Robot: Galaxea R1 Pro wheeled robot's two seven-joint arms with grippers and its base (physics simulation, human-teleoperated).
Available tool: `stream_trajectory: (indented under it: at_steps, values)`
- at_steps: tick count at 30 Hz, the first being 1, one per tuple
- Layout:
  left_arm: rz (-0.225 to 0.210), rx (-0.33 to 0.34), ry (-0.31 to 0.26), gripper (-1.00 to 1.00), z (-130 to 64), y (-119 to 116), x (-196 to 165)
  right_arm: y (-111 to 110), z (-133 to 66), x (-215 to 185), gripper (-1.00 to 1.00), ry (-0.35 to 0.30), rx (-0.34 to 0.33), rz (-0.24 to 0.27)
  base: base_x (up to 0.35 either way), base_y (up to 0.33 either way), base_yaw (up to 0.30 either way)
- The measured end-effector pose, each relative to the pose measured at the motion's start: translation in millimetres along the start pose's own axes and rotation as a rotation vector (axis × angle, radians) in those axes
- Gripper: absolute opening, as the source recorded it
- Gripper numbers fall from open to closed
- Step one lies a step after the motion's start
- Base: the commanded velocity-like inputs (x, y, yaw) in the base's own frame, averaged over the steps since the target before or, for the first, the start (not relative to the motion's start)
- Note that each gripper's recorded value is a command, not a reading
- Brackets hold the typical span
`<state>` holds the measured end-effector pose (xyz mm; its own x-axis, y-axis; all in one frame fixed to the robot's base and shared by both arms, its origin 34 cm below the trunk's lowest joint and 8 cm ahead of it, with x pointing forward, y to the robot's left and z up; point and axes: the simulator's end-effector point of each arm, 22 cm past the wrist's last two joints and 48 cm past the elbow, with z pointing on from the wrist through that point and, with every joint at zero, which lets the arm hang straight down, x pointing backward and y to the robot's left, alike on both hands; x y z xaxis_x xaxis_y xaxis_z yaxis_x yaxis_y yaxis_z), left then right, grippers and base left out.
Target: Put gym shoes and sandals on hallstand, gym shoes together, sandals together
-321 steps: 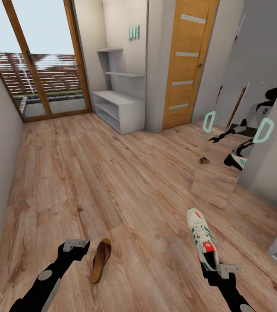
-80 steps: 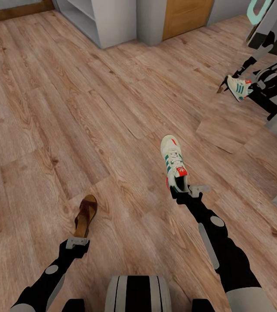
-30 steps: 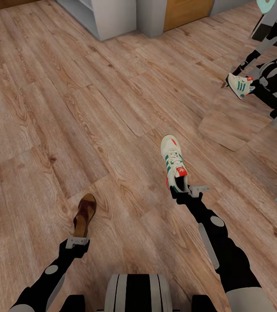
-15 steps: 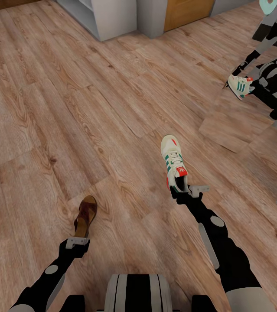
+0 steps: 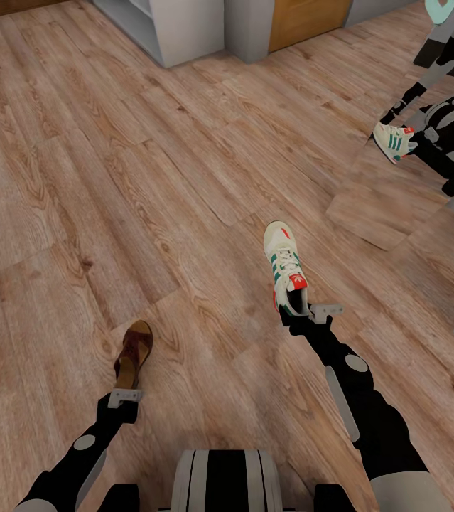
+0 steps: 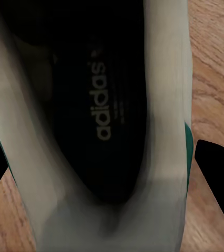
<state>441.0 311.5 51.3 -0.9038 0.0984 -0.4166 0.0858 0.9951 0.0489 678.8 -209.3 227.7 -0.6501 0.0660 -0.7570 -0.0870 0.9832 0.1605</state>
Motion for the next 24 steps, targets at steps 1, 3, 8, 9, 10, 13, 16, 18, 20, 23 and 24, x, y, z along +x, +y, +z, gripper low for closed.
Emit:
stream_trajectory:
  at_steps: [1, 3, 8, 9, 10, 13, 16, 18, 20, 23, 24]
  values:
    - [0.0, 0.001, 0.0, -1.0, 0.0, 0, 0, 0, 0.0, 0, -1.0, 0.0, 0.0, 0.0, 0.0, 0.0, 0.0]
    - [0.0, 0.002, -0.001, -1.0, 0.1, -1, 0, 0, 0.0, 0, -1.0, 0.0, 0.0, 0.0, 0.0, 0.0, 0.0]
    - [0.0, 0.003, -0.003, -1.0, 0.1, -1, -1, 0, 0.0, 0, -1.0, 0.0, 0.0, 0.0, 0.0, 0.0, 0.0]
    - [0.0, 0.003, -0.003, -1.0, 0.0, -1, -1, 0, 0.0, 0, -1.0, 0.0, 0.001, 0.0, 0.0, 0.0, 0.0]
    - [0.0, 0.002, -0.003, -1.0, 0.0, -1, -1, 0, 0.0, 0, -1.0, 0.0, 0.001, 0.0, 0.0, 0.0, 0.0]
    - [-0.001, 0.002, -0.003, -1.0, -0.1, -1, -1, 0, 0.0, 0, -1.0, 0.0, 0.0, 0.0, 0.0, 0.0, 0.0]
    - [0.001, 0.0, -0.01, -1.0, 0.2, 0, -4, 0, 0.0, 0, -1.0, 0.0, 0.0, 0.001, 0.0, 0.0, 0.0]
    - [0.002, 0.0, -0.012, -1.0, 0.2, 0, -6, 0, 0.0, 0, -1.0, 0.0, 0.0, 0.0, 0.0, 0.0, 0.0]
    - [0.002, 0.001, -0.013, -1.0, 0.2, 0, -6, 0, 0.0, 0, -1.0, 0.0, 0.0, 0.0, 0.0, 0.0, 0.0]
    - [0.001, 0.001, -0.019, -1.0, -0.6, 0, -9, 0, -0.8, -3, -1.0, -0.004, 0.0, 0.0, 0.0, 0.0, 0.0]
    - [0.001, 0.0, -0.023, -1.0, -1.3, 0, -11, 1, -1.6, -5, -1.0, -0.008, -0.001, -0.001, 0.0, 0.0, 0.0]
